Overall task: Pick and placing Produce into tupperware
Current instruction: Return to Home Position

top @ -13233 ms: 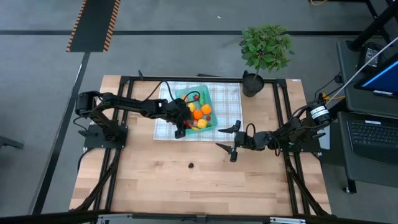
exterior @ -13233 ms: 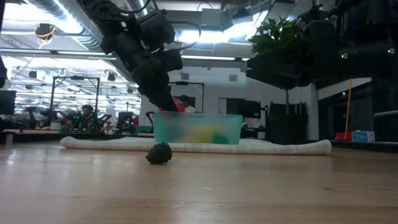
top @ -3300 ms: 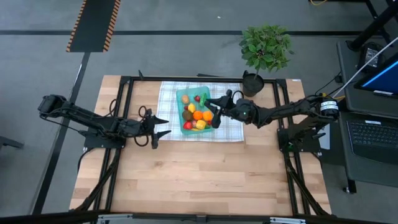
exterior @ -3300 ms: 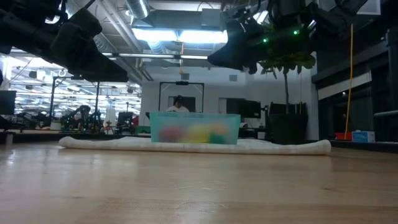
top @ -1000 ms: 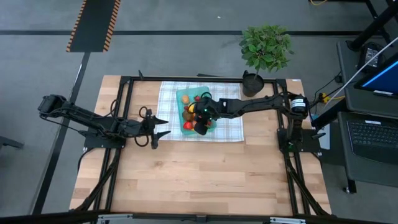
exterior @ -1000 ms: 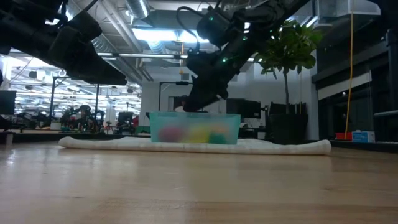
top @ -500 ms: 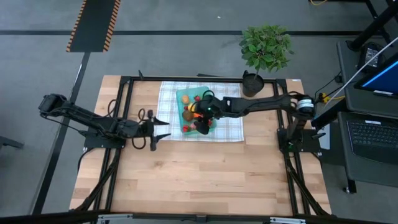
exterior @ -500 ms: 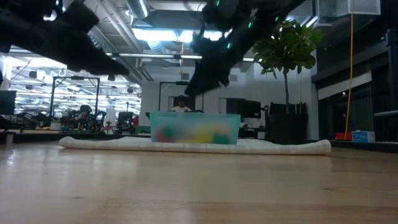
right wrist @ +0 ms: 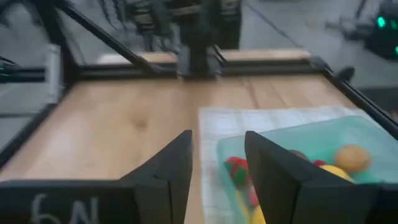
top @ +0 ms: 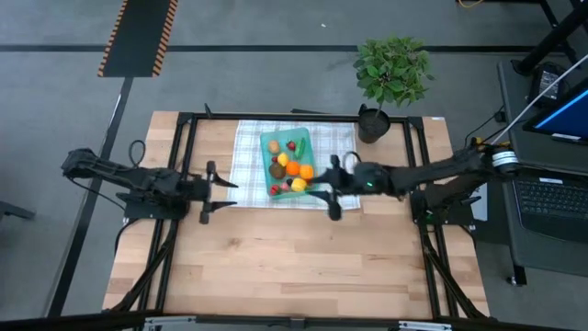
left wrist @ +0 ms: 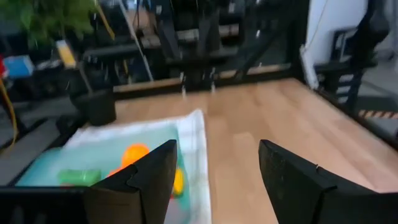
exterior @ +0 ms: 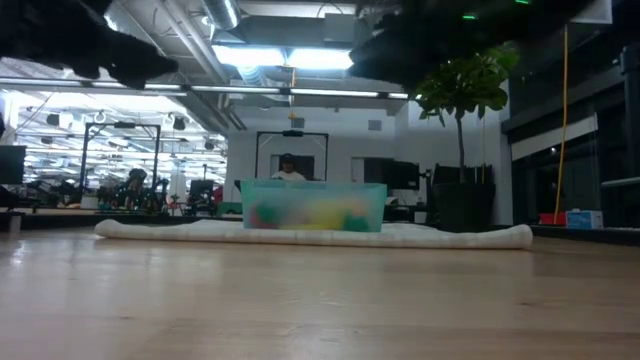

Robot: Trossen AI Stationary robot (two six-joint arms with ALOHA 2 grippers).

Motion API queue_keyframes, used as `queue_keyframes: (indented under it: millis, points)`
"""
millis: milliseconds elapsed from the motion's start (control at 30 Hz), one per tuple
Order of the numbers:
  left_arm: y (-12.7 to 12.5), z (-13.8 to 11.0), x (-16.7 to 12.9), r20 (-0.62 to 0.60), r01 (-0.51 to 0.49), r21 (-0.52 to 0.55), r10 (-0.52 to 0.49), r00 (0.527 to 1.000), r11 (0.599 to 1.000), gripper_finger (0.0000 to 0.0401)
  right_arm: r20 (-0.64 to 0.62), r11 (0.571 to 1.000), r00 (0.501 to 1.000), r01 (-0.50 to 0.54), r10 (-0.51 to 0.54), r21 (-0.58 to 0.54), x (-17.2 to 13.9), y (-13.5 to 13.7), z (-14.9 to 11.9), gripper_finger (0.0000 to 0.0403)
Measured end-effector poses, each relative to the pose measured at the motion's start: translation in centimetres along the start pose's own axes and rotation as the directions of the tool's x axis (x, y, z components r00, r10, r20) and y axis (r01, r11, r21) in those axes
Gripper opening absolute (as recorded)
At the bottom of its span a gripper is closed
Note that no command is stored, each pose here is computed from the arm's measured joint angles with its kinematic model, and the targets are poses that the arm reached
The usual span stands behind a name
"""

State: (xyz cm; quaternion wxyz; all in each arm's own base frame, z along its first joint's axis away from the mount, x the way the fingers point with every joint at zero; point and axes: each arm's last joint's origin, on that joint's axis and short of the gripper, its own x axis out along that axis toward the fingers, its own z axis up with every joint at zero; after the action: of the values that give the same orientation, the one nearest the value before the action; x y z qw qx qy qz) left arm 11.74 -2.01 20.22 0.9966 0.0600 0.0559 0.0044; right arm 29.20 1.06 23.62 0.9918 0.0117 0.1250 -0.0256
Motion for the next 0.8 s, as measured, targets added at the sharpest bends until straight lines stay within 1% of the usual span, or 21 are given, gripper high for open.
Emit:
queue_keyframes:
  millis: [67,133,233,367,467,700,800]
  points:
    - [0.0,-0.1,-0.5,0.039,0.025,0.007,-0.025,0.999,1.000,0.0219,0.051,0.999,0.998,-0.032,0.032,-0.014,-1.7,0.7,-1.3,0.0149]
    - [-0.1,-0.9,-0.8,0.048,0.056,0.021,-0.057,0.997,0.998,0.0222,0.094,0.997,0.994,-0.053,0.058,-0.051,-3.2,1.2,-2.1,0.0149]
    - [-0.1,-2.2,-1.0,0.070,0.059,0.024,-0.060,0.996,0.998,0.0224,0.133,0.997,0.989,-0.065,0.071,-0.047,-5.1,1.4,-3.0,0.0149]
    - [0.2,-3.0,-1.2,0.127,0.016,0.034,-0.020,0.992,0.999,0.0220,0.213,0.998,0.976,-0.043,0.051,-0.043,-7.4,1.4,-3.1,0.0149]
    - [0.7,-3.0,-1.4,0.167,-0.037,0.033,0.031,0.986,0.999,0.0219,0.230,0.998,0.972,-0.039,0.048,-0.041,-8.5,1.2,-3.2,0.0149]
    - [1.6,-3.8,-1.4,0.120,-0.123,0.034,0.118,0.986,0.992,0.0225,0.268,0.998,0.962,-0.031,0.044,-0.054,-10.5,0.7,-4.3,0.0149]
    - [1.9,-3.8,-1.4,0.120,-0.133,0.053,0.126,0.985,0.990,0.0223,0.281,0.998,0.959,-0.030,0.043,-0.050,-11.2,0.5,-5.0,0.0149]
